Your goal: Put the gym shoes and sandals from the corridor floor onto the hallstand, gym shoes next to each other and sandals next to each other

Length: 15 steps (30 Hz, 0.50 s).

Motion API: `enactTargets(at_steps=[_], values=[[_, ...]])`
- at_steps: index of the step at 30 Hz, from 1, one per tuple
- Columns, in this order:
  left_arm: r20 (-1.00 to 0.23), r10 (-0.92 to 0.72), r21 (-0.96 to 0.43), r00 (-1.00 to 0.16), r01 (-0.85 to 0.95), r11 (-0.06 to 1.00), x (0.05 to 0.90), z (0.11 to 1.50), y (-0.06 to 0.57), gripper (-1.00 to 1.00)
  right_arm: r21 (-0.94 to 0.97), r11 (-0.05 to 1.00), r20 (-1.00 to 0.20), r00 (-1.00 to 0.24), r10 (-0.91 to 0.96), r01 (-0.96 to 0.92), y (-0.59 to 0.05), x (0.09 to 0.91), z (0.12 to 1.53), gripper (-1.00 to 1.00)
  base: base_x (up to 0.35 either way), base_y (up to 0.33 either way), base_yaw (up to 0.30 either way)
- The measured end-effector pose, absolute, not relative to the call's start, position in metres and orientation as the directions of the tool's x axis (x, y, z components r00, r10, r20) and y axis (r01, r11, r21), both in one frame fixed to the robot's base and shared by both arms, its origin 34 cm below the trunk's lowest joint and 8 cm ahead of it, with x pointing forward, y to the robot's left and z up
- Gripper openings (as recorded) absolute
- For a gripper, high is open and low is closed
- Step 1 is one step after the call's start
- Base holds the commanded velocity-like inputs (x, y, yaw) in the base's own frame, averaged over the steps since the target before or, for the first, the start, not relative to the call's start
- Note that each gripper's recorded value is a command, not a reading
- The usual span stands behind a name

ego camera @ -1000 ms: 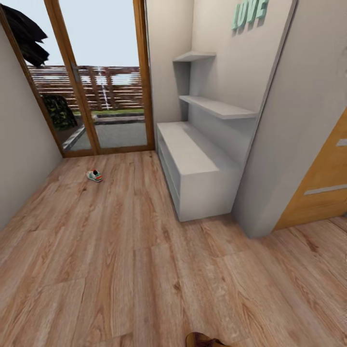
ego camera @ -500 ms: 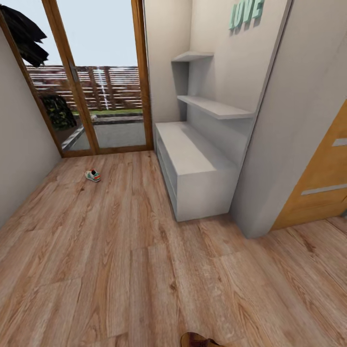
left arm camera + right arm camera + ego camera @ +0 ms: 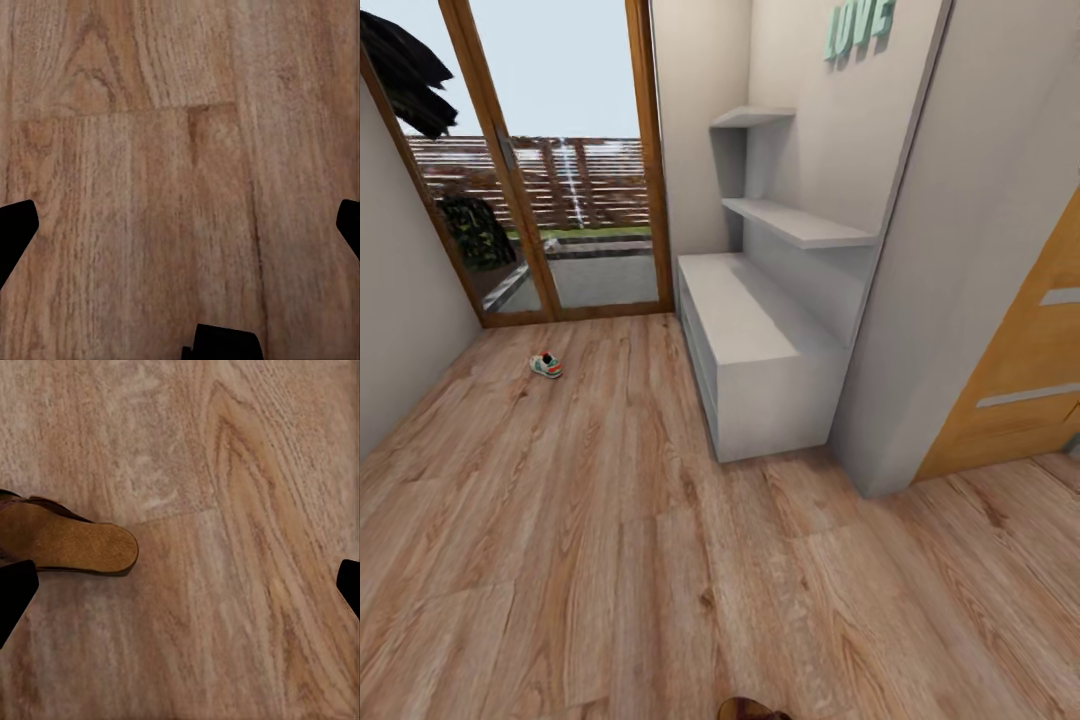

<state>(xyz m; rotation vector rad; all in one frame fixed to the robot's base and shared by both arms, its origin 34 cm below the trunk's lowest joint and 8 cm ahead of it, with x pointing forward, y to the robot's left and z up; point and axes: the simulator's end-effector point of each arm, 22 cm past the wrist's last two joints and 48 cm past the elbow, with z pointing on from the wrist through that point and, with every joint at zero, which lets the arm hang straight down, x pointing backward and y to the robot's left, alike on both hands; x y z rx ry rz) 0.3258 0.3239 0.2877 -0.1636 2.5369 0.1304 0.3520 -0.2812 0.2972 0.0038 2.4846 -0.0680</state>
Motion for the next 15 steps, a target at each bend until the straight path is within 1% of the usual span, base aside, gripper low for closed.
enactTargets(at_steps=[3, 7, 15], values=[[-0.566, -0.088, 0.058, -0.82, -0.146, 0.988, 0.3258, 0.2877, 0.3244, 1.0, -0.048, 0.999, -0.61, -0.792, -0.014, 0.019, -0.2812, 0.3522, 0.2972, 1.0, 0.008, -0.017, 0.045], [-0.566, -0.087, 0.058, -0.82, -0.146, 0.988, 0.3258, 0.2878, 0.3248, 1.0, -0.048, 0.999, -0.61, -0.792, -0.014, 0.019, -0.2812, 0.3522, 0.2972, 1.0, 0.004, -0.009, 0.127], [-0.566, -0.088, 0.058, -0.82, -0.146, 0.988, 0.3258, 0.2877, 0.3244, 1.0, -0.048, 0.999, -0.61, -0.792, -0.014, 0.019, -0.2811, 0.3521, 0.2972, 1.0, 0.001, -0.002, 0.246]])
